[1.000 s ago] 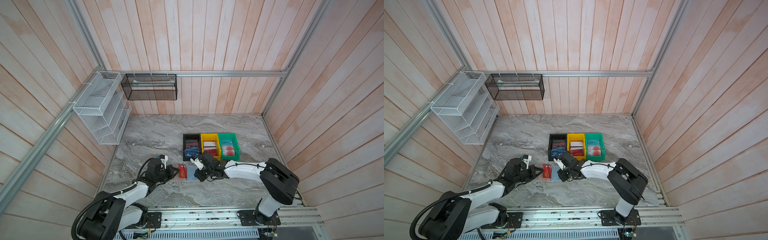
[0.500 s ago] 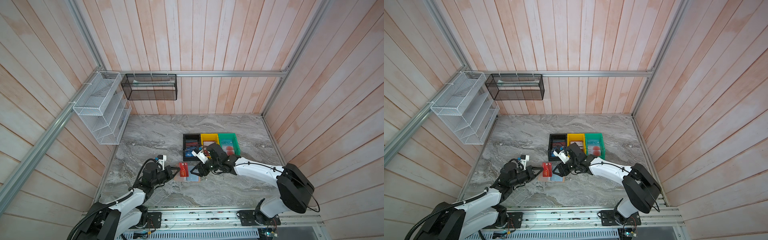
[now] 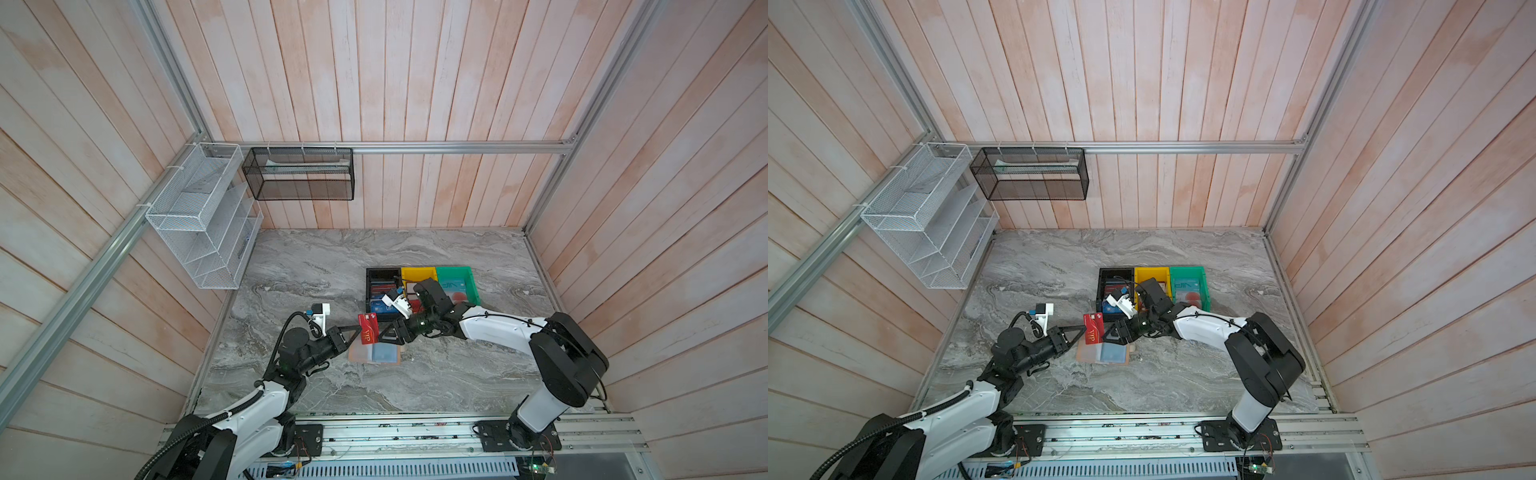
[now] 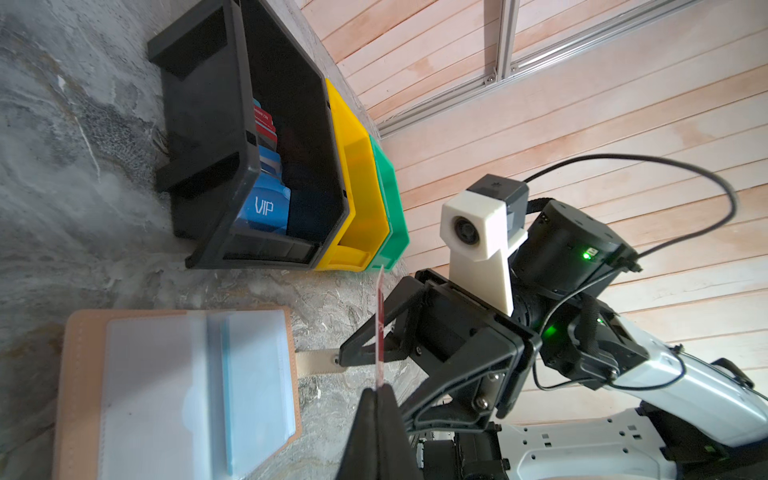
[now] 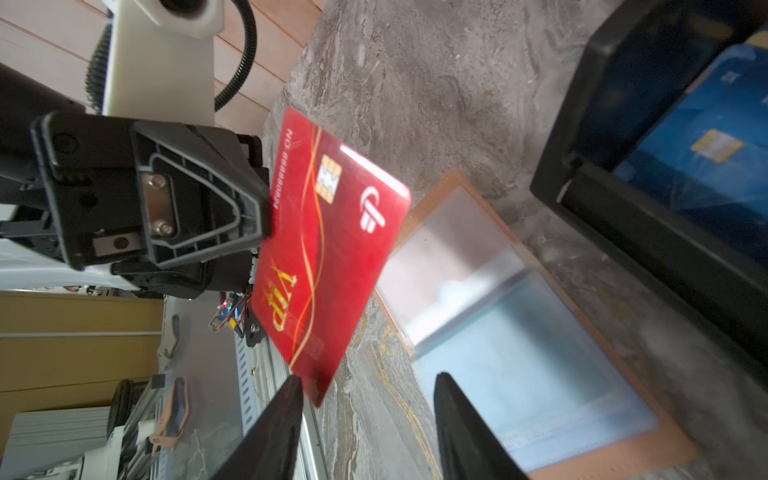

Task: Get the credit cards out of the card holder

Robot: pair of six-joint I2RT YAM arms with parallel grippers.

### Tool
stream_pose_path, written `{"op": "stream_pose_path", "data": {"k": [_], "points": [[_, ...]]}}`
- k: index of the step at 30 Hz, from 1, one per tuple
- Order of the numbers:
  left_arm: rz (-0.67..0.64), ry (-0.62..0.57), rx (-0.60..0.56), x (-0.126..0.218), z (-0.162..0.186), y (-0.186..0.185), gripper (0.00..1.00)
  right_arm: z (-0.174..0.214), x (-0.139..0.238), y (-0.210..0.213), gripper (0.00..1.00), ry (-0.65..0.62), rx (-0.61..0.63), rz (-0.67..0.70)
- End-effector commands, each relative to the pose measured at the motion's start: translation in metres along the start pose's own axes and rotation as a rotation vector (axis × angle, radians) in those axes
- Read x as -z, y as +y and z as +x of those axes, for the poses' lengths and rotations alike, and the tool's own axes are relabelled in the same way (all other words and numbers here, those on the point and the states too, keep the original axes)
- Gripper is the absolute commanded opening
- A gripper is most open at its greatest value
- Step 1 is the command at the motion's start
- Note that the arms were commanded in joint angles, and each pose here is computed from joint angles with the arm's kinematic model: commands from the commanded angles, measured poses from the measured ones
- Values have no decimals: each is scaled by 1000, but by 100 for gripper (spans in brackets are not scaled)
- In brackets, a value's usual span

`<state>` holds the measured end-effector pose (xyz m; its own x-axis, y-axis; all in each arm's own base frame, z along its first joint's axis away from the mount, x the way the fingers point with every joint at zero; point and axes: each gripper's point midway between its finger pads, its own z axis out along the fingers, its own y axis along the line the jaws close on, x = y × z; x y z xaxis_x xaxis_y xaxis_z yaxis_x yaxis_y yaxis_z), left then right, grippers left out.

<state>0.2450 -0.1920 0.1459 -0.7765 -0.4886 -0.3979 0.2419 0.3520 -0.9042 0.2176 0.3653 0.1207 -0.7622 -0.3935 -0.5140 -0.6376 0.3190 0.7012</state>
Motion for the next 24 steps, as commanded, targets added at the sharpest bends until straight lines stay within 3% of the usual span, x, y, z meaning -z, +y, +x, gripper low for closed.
{"op": "stream_pose_path", "data": {"k": [1, 13, 24], "points": [[16, -22, -13, 0, -3, -4, 0, -21, -1, 18, 50, -34, 39, -81], [14, -19, -6, -4, -2, -1, 0, -28, -3, 31, 38, -44, 34, -164], [-10, 18, -1, -11, 5, 6, 0, -29, -2, 37, 13, -48, 45, -196]]}}
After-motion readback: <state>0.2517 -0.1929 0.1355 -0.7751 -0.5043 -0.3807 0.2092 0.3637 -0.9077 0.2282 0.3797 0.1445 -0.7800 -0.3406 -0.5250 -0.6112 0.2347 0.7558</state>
